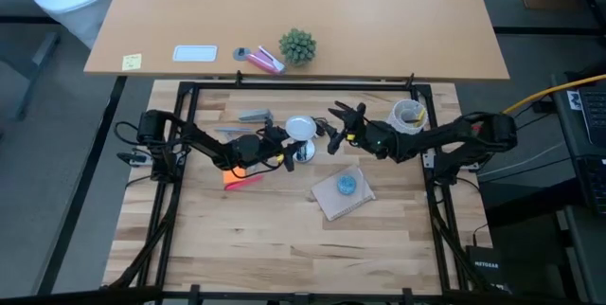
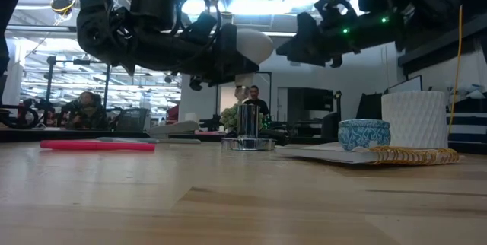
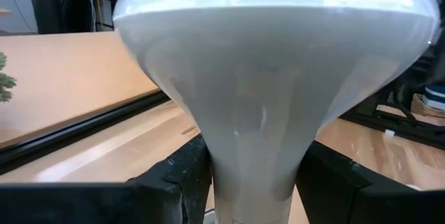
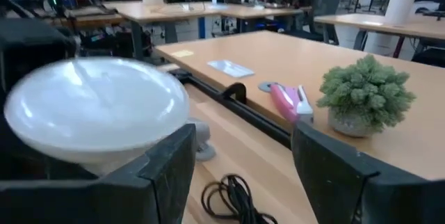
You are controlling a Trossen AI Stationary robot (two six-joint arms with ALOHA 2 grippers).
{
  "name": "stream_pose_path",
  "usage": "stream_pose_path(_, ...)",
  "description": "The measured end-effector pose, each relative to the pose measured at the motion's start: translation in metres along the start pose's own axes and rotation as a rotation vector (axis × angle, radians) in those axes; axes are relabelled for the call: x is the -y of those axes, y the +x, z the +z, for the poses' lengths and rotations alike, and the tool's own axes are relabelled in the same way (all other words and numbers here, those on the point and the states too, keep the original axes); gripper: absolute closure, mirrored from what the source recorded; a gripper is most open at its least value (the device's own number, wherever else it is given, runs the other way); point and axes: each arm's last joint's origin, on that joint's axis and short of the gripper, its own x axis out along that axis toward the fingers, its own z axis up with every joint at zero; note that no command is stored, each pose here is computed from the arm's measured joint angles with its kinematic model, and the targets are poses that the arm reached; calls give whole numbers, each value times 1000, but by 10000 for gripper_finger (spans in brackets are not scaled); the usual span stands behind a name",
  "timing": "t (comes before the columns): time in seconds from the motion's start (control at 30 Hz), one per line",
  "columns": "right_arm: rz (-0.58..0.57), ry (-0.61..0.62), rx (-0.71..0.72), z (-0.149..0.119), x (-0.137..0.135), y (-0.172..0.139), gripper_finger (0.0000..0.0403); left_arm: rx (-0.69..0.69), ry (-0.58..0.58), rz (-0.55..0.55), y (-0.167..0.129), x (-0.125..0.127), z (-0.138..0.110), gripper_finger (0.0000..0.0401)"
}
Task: Screw lightbulb
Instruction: Insert the lightbulb into the lamp
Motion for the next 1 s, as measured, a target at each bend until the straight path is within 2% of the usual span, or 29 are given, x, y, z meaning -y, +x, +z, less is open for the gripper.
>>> stream_pose_path(0.2, 60, 25, 46, -1, -3, 3, 167, -18, 7, 4, 0, -1, -2, 232)
stream_pose_path(0.47, 89, 57, 40, -2, -4, 3, 167, -13, 4, 24, 2, -7, -1, 232)
stream_pose_path(0.73, -47, -5, 61, 3, 0, 2, 167, -5, -10, 20, 2, -6, 0, 232)
stream_pose_path(1.0, -34, 19, 35, 0, 0, 2, 167, -3, -26, 20, 2, -6, 0, 232)
